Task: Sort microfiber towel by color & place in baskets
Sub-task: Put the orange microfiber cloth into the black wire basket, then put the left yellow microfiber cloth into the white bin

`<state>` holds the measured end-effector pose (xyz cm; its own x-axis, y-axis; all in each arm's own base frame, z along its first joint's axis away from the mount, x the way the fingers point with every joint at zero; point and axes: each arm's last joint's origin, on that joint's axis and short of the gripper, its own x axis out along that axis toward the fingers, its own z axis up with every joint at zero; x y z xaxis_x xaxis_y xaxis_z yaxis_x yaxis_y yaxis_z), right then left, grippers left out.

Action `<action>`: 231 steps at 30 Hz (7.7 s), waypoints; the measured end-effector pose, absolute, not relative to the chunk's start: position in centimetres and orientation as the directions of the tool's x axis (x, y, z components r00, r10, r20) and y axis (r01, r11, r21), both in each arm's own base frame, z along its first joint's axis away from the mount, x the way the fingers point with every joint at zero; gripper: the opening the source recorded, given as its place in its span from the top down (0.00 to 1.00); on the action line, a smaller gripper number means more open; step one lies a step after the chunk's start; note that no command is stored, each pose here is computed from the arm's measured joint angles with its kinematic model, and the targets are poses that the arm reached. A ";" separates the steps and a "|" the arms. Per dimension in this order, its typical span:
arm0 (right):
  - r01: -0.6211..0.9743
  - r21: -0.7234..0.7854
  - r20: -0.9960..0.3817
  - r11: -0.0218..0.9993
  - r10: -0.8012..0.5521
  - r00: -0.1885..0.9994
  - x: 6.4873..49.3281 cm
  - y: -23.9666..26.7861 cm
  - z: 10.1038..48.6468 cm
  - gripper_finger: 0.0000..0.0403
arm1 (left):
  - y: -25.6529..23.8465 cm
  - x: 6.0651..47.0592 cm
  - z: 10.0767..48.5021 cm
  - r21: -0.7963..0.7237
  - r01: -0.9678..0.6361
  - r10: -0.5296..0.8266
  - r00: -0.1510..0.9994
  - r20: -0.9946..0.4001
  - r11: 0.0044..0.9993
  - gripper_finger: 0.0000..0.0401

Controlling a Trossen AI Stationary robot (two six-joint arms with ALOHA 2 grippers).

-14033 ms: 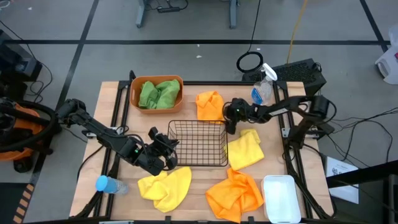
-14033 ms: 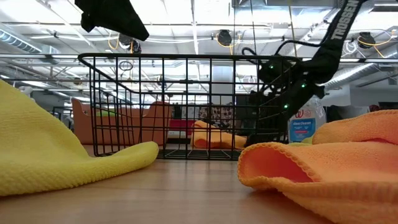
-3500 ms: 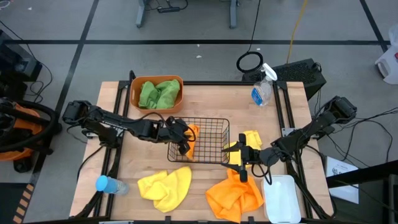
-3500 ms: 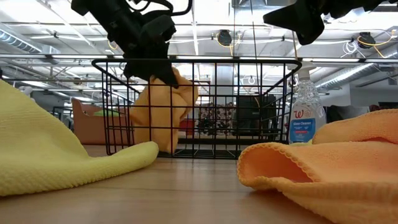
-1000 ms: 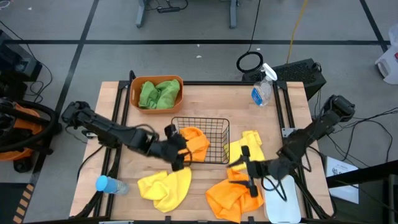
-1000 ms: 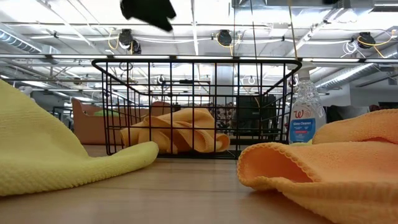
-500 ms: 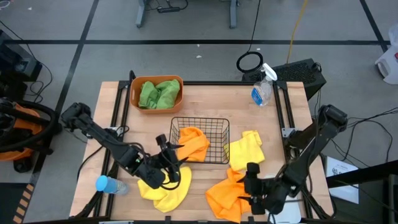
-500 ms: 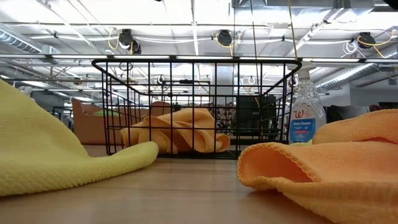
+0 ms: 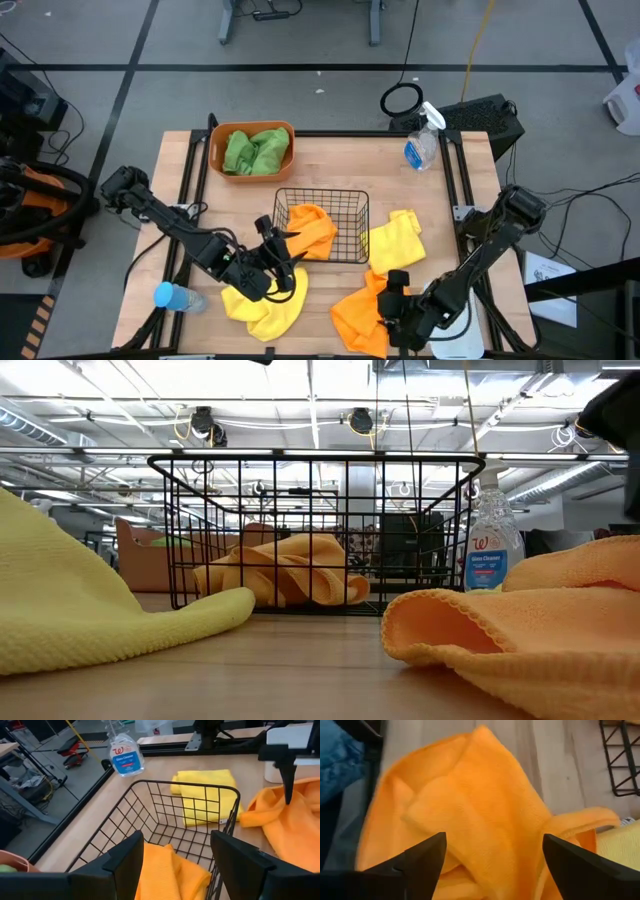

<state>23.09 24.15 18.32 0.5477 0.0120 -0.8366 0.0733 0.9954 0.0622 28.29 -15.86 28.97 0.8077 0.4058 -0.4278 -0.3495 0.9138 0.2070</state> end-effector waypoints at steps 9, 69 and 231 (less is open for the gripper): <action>0.057 0.085 -0.885 0.995 0.049 0.463 24.4 24.4 15.4 0.17 | -15.9 28.3 28.9 0.207 -0.345 0.402 0.807 -0.432 0.915 0.41; -0.015 -0.305 -0.325 0.952 -0.090 0.941 26.4 19.7 29.0 0.98 | -16.9 30.5 29.1 0.121 -0.226 0.255 0.892 -0.373 0.967 0.41; 0.168 -0.060 -0.746 0.984 -0.155 0.648 19.9 23.7 20.8 0.99 | -24.8 24.5 17.6 -0.080 -0.352 0.106 0.477 -0.873 0.932 0.13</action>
<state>19.90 23.65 20.82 0.6480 -0.1554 -0.7456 0.1675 0.9841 -0.0595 24.52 -24.79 17.57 0.4769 0.1058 -0.8726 -0.3524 0.9324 -0.0796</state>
